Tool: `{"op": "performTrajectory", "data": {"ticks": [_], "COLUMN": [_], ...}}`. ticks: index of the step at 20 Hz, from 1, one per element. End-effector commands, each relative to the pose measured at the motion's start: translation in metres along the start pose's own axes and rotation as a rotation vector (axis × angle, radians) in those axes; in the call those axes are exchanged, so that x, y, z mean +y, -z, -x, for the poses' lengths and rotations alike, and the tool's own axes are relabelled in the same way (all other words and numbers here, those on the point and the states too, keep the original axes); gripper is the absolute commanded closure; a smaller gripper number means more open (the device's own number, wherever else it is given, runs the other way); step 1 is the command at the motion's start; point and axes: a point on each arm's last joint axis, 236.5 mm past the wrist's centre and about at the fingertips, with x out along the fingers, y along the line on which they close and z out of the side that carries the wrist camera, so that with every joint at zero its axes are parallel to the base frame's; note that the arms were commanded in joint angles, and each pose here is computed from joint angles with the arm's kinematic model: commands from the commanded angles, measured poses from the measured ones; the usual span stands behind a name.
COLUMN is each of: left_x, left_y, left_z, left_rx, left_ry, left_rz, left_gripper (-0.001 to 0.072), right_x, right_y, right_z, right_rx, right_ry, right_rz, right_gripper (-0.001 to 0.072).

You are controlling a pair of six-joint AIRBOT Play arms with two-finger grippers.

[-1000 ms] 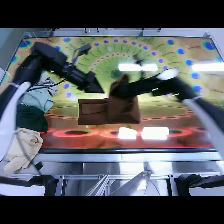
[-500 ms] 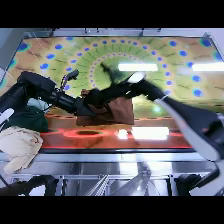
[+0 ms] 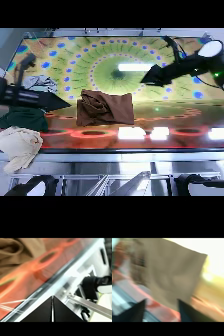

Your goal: Fold the shirts.

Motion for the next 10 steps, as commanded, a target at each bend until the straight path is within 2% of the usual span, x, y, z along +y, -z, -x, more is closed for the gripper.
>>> {"op": "performTrajectory", "data": {"ticks": [1,3,5,6,7,8,10], "left_x": [0.023,0.028,0.030,0.032,0.034,0.036,0.040], "left_y": [0.000,0.000,0.004,0.005,0.005,0.004,-0.001], "left_z": [0.041,0.056,0.069,0.076,0.083,0.088,0.097], "left_rx": [-0.102,-0.142,-0.167,-0.185,-0.210,-0.232,-0.277], "left_ry": [-0.102,-0.119,-0.136,-0.149,-0.165,-0.180,-0.210], "left_rz": [0.045,0.070,0.089,0.097,0.105,0.110,0.113], "left_gripper": [0.0689,0.0689,0.0681,0.0666,0.0470,0.0329,0.0149], "right_x": [-0.075,-0.095,-0.092,-0.086,-0.080,-0.074,-0.054], "right_y": [0.027,0.051,0.066,0.069,0.071,0.071,0.068], "right_z": [-0.005,-0.044,-0.077,-0.088,-0.100,-0.110,-0.130], "right_rx": [-0.004,0.004,0.021,0.034,0.050,0.056,0.055], "right_ry": [0.129,0.105,-0.010,-0.069,-0.122,-0.164,-0.247], "right_rz": [-0.149,-0.201,-0.254,-0.280,-0.304,-0.319,-0.339], "right_gripper": [0.0174,0.0168,0.0067,0.0068,0.0068,0.0068,0.0071]}}
